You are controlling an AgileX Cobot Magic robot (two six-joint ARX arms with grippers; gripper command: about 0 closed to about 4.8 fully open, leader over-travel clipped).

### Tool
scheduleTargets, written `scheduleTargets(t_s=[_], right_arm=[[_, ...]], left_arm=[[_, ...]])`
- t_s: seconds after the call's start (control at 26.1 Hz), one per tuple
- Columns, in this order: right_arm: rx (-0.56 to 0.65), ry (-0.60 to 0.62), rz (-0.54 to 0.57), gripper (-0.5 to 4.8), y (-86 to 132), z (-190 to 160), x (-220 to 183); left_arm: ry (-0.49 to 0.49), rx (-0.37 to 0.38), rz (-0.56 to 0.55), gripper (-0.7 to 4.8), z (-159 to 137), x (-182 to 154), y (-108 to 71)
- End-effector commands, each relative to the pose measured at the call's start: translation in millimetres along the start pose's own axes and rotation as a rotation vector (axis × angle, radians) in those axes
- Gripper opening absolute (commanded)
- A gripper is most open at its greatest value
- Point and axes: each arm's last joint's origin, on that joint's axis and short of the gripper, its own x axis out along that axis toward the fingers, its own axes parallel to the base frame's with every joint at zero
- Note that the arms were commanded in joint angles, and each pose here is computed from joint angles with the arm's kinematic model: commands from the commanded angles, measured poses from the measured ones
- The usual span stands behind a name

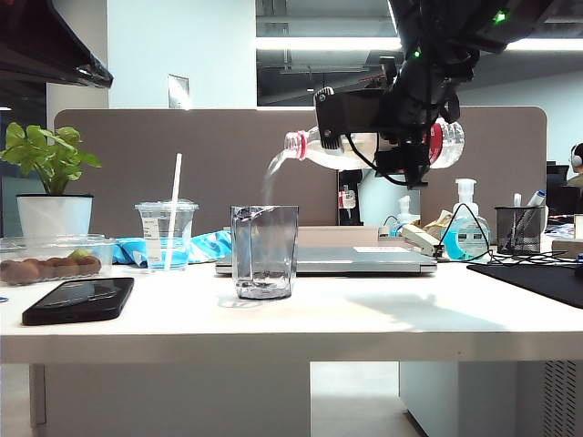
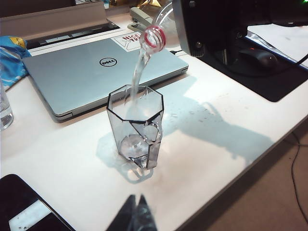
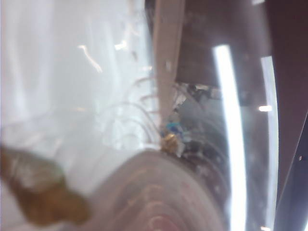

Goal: Pick up the mineral water bottle on the table and pour water into the mug until it's half full.

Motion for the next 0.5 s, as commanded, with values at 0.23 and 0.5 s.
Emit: scheduleTargets(t_s=[0.23,0.5], right_arm=[[-0.032,0.003,-0.067,2.74,-12.1,-0.4,-3.2],[-0.091,0.001,-0.068,2.74,-12.2,-0.3,-3.2]], left_arm=[[-0.022,0.007,-0.003,-0.05,3.1,-0.7,-0.1],[-0.014,0.005,-0.004,-0.05,2.2,-0.7,-0.2]])
